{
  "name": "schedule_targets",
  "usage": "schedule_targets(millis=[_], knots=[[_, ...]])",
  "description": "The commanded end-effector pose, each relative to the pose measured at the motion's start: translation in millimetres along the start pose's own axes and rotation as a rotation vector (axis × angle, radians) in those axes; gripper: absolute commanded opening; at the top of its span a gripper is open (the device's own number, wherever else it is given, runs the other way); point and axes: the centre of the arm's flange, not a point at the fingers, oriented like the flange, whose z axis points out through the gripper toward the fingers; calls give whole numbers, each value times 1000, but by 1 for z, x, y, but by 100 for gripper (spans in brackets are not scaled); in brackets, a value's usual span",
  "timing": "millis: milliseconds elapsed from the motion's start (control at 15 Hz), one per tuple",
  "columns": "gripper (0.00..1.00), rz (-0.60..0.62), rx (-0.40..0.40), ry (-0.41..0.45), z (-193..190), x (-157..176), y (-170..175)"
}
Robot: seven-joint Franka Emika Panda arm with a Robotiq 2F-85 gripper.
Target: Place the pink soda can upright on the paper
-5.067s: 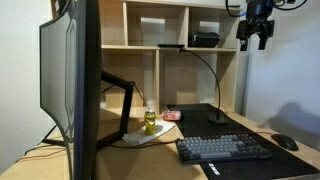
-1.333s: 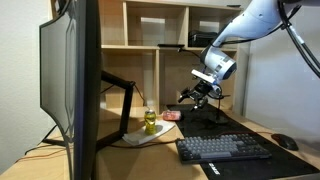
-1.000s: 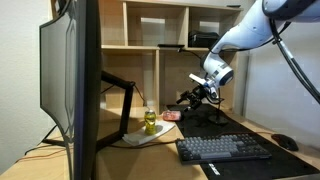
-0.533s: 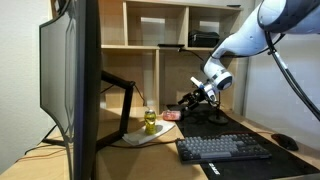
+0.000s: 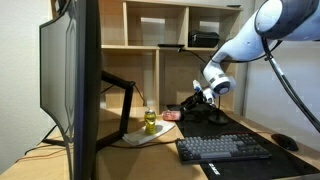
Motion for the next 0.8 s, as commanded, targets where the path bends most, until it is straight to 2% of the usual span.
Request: schedule_targets(millis=[0, 400, 467, 533, 667, 733], knots=[[100, 61, 46, -1, 12, 6, -3], [100, 151, 67, 13, 4, -6, -12], [100, 130, 82, -33, -8, -20, -9], [100, 128, 48, 7, 2, -4, -7], [100, 122, 59, -9, -2, -14, -11], [100, 149, 29, 32, 0, -13, -13]])
